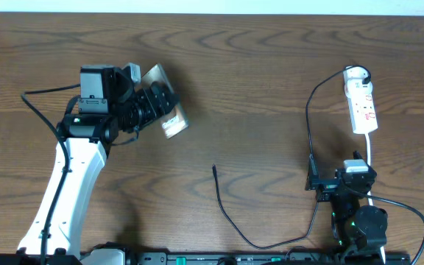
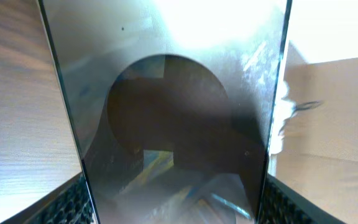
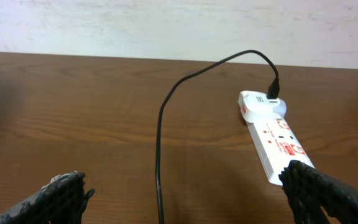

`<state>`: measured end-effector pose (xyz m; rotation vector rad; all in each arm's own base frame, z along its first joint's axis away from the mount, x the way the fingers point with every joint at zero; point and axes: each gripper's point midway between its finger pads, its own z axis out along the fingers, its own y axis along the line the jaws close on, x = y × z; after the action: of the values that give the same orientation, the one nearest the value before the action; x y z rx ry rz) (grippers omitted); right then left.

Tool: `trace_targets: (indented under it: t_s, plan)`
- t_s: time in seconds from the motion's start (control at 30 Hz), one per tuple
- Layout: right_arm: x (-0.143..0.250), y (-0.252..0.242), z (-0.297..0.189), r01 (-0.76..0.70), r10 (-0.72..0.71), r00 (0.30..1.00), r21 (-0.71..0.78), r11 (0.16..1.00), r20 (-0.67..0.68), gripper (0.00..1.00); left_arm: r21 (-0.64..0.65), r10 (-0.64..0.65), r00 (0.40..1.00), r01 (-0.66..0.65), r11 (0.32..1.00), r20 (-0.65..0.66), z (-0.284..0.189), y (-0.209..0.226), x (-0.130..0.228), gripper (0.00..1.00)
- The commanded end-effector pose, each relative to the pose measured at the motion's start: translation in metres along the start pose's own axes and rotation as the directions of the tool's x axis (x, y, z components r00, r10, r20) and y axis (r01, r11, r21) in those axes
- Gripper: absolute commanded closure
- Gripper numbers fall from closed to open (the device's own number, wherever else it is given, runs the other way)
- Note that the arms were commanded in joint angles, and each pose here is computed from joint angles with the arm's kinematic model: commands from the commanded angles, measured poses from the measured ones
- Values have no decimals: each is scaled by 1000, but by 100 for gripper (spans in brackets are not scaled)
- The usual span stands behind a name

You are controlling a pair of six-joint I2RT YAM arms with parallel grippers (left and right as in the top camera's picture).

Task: Plug charger to phone and switch on socket
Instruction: 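Lift the phone with the left gripper and turn it toward center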

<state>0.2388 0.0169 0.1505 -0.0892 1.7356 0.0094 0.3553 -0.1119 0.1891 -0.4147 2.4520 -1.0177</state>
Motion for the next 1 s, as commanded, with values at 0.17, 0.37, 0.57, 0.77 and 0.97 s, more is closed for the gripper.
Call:
trace_targets:
  t_s: [0.17,0.37,0.57,0.77,0.97]
  plan:
    - [1,0,0,12,-12,1000,1,1000,-3,1,320,-353,914,401,858,-198,-26,-86,-6,92]
    - [2,0,0,12,-12,1000,1,1000,-4,1,286,-557,732,672,682,-392,-37,-107,-2,92]
    - [2,0,0,12,-12,1000,1,1000,-4,1,162,-628,524,826,540,-576,-54,-117,11,93]
    - [1,0,0,12,-12,1000,1,1000,-3,1,109,-640,440,866,488,-630,-65,-117,12,93]
    - [2,0,0,12,-12,1000,1,1000,-4,1,82,-655,401,884,461,-640,-67,-117,12,93]
